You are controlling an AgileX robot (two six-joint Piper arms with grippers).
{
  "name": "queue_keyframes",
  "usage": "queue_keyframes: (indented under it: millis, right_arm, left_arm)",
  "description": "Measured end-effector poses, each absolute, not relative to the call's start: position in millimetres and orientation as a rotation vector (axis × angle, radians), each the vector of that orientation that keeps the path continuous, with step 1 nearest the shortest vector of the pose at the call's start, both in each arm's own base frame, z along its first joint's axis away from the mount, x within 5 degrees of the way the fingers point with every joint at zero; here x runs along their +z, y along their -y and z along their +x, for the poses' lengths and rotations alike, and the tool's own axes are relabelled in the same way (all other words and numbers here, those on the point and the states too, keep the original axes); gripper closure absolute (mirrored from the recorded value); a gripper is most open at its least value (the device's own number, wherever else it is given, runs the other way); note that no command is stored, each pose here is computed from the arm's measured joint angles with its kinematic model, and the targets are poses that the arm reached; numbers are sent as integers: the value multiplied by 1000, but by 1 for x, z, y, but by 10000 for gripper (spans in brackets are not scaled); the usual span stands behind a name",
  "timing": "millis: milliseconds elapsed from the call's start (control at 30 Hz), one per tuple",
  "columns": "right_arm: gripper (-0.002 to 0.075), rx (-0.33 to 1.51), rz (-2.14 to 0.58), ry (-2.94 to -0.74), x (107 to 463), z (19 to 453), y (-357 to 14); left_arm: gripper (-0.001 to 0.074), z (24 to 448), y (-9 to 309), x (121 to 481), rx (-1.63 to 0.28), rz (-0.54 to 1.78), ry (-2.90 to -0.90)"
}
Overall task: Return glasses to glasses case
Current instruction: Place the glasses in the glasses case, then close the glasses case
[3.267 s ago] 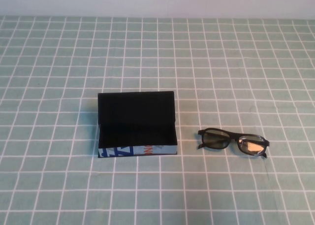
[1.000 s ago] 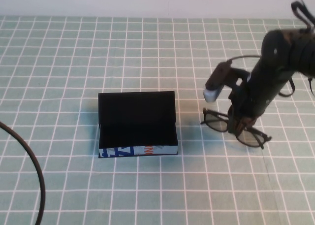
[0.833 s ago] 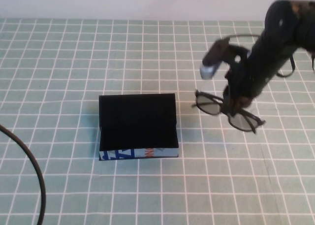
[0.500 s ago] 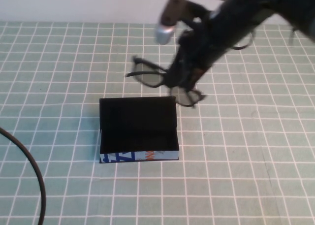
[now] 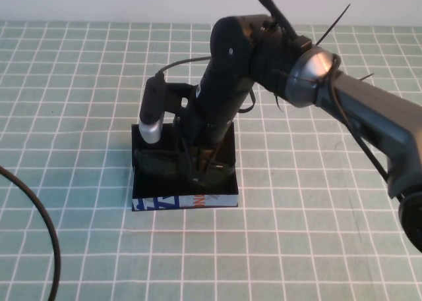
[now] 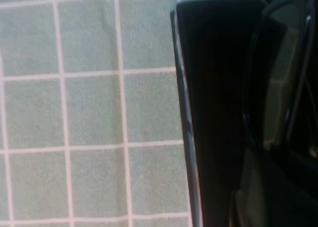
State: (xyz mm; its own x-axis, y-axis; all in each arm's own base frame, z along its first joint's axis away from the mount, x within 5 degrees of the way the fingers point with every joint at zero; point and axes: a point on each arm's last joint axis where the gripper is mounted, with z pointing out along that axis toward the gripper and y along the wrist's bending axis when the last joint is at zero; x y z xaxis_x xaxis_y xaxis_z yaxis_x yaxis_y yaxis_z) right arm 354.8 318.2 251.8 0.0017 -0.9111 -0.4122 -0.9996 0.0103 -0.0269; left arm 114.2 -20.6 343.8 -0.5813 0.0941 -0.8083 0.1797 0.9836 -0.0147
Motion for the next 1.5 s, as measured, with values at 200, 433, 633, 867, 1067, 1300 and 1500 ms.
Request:
queue_keyframes:
  millis: [200, 433, 633, 867, 1067, 1300, 1500]
  right_arm:
    - [720, 383, -1984, -1991, 245, 357, -318]
    - [634, 385, -1987, -1996, 242, 357, -319]
    - [561, 423, -1966, -1993, 244, 357, -321]
    - [671, 445, -1830, -2008, 267, 362, -321]
    - [732, 652, -1486, -2048, 302, 379, -312]
    - [737, 686, -1128, -2149, 309, 414, -279]
    - [737, 700, -942, -2237, 294, 445, -242]
  left_arm:
    - [733, 114, 21, 344, -117, 191, -2199]
    - [733, 114, 21, 343, -117, 191, -2201]
    - [733, 114, 21, 343, -115, 194, -2201]
    - [734, 123, 29, 338, -118, 357, -2227]
    - [733, 145, 62, 321, -352, 596, -2217]
    - [733, 182, 90, 263, -491, 603, -2281]
    - [733, 212, 105, 222, -463, 545, -2366]
